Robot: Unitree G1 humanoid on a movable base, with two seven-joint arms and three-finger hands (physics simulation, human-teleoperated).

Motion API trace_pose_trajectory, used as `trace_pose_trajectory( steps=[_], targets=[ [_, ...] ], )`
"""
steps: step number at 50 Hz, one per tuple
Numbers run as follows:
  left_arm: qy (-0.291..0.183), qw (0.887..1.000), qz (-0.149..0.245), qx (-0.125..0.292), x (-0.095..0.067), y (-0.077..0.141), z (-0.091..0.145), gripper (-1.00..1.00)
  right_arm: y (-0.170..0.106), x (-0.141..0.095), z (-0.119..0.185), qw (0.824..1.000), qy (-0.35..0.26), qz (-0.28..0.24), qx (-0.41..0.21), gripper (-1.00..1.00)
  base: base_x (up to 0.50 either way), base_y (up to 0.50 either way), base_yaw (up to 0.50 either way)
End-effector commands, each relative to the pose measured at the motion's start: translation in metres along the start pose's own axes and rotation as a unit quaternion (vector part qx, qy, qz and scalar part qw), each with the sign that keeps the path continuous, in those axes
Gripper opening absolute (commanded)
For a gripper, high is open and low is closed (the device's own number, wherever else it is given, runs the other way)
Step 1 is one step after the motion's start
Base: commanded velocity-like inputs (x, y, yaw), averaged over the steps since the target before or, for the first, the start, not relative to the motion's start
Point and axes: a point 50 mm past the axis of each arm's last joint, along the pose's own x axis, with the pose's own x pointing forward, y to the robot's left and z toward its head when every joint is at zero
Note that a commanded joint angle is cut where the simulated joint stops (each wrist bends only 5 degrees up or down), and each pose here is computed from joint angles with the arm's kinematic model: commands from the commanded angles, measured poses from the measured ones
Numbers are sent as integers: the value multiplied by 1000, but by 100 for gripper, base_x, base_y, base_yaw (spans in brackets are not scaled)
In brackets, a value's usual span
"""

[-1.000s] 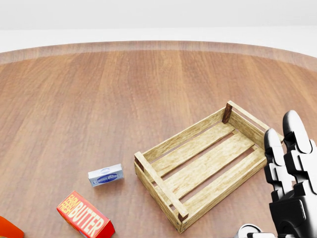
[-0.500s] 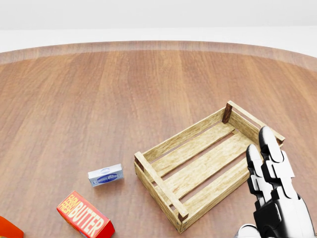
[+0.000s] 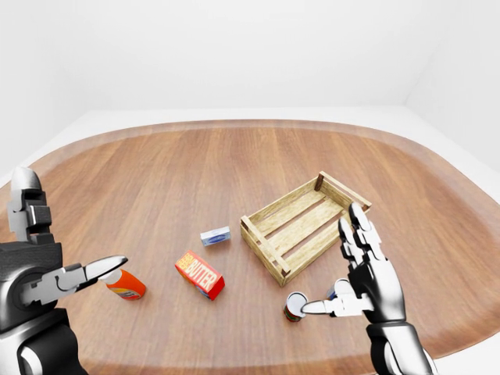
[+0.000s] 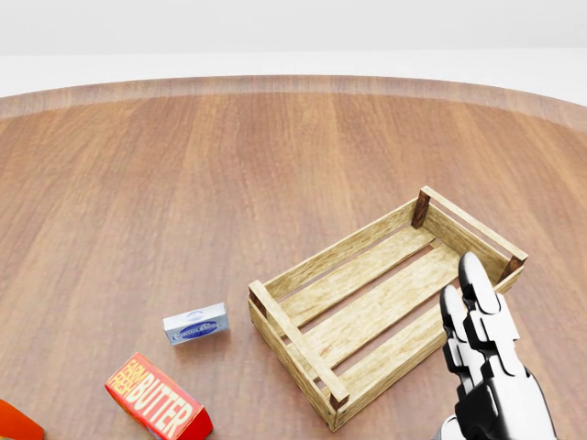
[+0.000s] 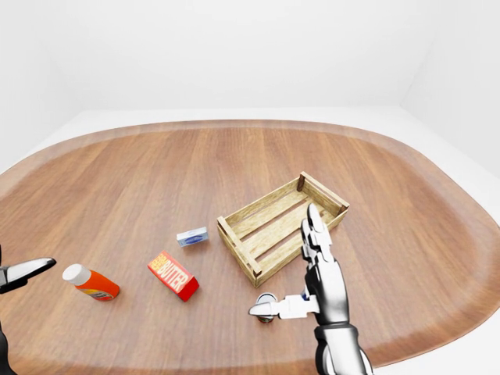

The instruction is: Pick up the tomato sauce, and put it in the wooden tray.

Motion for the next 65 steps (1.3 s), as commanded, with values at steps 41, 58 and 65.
trace_pose_trajectory(
  steps=[41, 58, 65],
  targets=[
    [-2, 1000, -2, 0, 0, -1, 1, 92, 10, -7, -25, 999, 30, 16, -9, 100, 0, 0, 0],
    [0, 1000, 0, 0, 1, 0, -1, 92, 14, -11, -33, 999, 40, 23, -10, 100, 0, 0, 0],
    [1, 1000, 0, 0, 1, 0, -1, 92, 15, -12, -39, 998, 53, 25, -10, 100, 0, 0, 0]
  ],
)
